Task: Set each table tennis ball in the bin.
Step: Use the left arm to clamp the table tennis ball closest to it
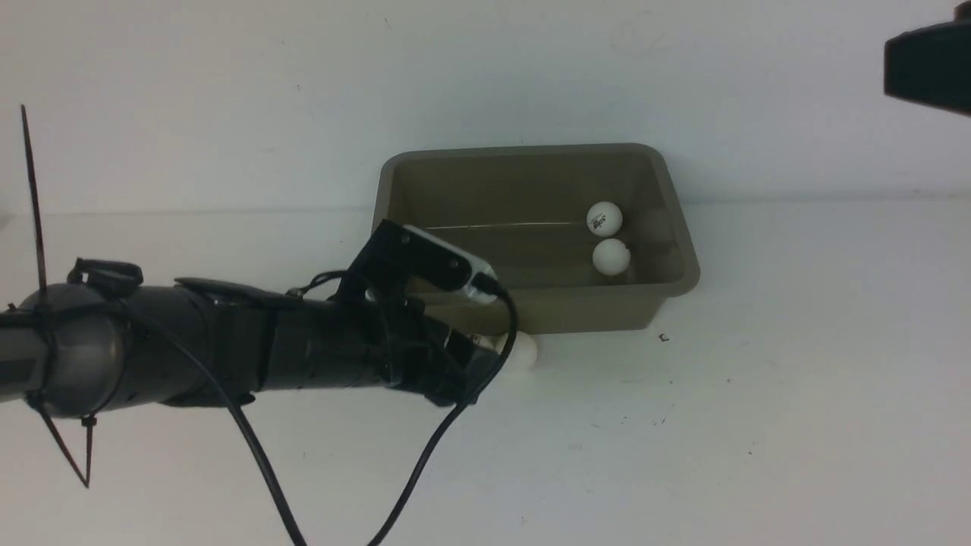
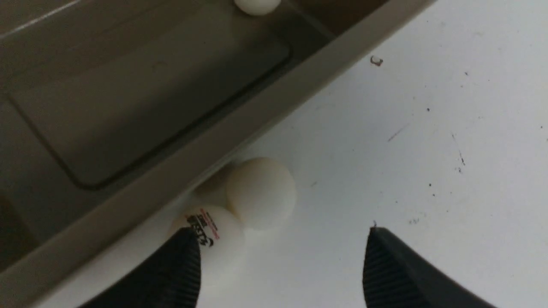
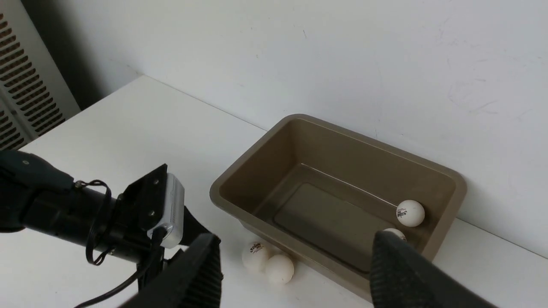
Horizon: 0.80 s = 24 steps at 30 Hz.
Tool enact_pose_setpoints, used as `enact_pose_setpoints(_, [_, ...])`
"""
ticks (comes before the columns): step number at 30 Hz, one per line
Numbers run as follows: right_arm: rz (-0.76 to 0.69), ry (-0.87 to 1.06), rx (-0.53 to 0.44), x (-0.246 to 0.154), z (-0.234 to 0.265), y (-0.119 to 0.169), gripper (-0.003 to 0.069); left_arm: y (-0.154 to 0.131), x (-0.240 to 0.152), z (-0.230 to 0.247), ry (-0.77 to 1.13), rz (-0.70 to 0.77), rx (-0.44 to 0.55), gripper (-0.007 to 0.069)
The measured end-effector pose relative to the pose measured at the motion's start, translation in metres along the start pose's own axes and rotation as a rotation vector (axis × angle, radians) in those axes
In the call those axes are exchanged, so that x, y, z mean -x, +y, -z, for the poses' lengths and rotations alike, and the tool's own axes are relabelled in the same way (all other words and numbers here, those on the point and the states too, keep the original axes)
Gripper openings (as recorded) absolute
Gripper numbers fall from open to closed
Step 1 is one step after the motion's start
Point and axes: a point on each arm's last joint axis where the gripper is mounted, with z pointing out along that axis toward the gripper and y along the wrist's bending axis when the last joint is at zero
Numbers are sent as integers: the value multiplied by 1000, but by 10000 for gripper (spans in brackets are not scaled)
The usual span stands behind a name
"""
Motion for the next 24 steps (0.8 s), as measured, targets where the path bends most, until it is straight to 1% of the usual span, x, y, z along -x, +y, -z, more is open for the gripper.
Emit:
enact_pose_setpoints(8, [0,-12,-9,1,0,-1,429,1,-4,-5,16,4,-1,461])
enact_pose_setpoints(17, [15,-7,-28,1,0,-3,429,8,-26,-28,104,33,-5,461])
enact_pose_setpoints(24, [26,-4,-43,0,0,-4,429,12,-35,-36,138,40,21,461])
